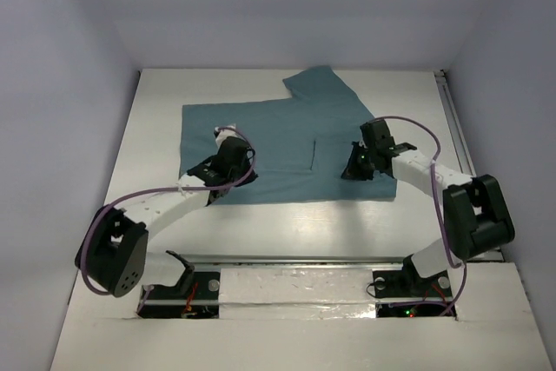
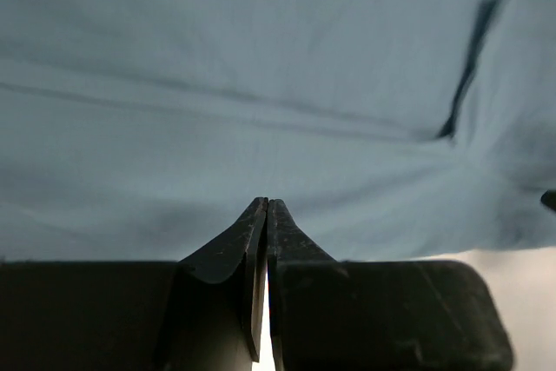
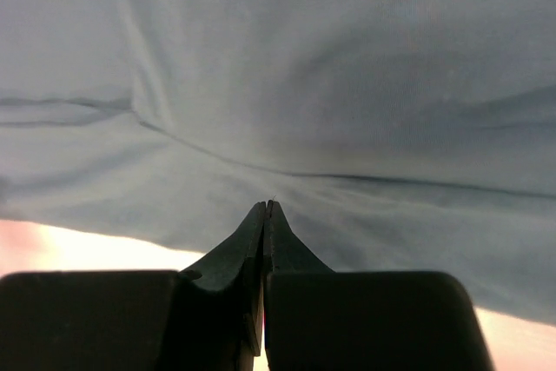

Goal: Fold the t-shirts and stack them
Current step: Fold the flattened tshirt in 1/3 of the way

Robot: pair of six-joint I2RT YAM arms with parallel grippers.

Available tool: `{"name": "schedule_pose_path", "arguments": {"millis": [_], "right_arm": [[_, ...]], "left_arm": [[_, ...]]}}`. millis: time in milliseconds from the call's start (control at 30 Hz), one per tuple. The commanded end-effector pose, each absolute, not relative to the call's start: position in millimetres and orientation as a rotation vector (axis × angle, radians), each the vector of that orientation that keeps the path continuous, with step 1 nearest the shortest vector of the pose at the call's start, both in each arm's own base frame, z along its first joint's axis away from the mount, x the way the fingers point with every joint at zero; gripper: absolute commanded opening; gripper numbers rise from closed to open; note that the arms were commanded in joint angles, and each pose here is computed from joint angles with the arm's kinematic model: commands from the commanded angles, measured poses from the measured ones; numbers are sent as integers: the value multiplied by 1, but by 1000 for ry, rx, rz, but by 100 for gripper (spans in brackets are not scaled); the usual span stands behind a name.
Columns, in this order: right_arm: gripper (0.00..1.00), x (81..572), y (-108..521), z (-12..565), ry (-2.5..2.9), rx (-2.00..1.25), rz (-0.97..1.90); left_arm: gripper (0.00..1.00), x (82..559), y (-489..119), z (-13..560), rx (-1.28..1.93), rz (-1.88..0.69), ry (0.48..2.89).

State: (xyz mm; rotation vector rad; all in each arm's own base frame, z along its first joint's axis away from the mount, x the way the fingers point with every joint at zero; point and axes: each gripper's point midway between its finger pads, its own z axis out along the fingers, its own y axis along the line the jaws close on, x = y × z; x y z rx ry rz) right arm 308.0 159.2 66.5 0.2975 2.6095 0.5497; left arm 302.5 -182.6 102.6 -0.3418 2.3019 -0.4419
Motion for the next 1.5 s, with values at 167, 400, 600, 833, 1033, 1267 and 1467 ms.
{"name": "schedule_pose_path", "arguments": {"millis": [167, 400, 600, 833, 1033, 1267, 1467], "right_arm": [[0, 318, 162, 31, 2655, 361, 458], [0, 238, 134, -9, 2728, 639, 409], [0, 212, 125, 20, 2668, 743, 453], [0, 179, 118, 34, 2642, 794, 515], [0, 219, 104, 88, 2481, 644, 411], [43, 289, 8, 108, 2334, 844, 221], [87, 302, -19, 99, 2452, 748, 96]], "left_arm": [[0, 286, -196, 54, -365, -493, 2400], [0, 243, -174, 2, -424, -419, 2542], [0, 217, -182, 3, -413, -498, 2591], [0, 181, -189, -5, -411, -548, 2706], [9, 222, -184, 39, -385, -449, 2558], [53, 291, -189, 126, -304, -411, 2341], [52, 313, -198, 146, -261, -489, 2286]]}}
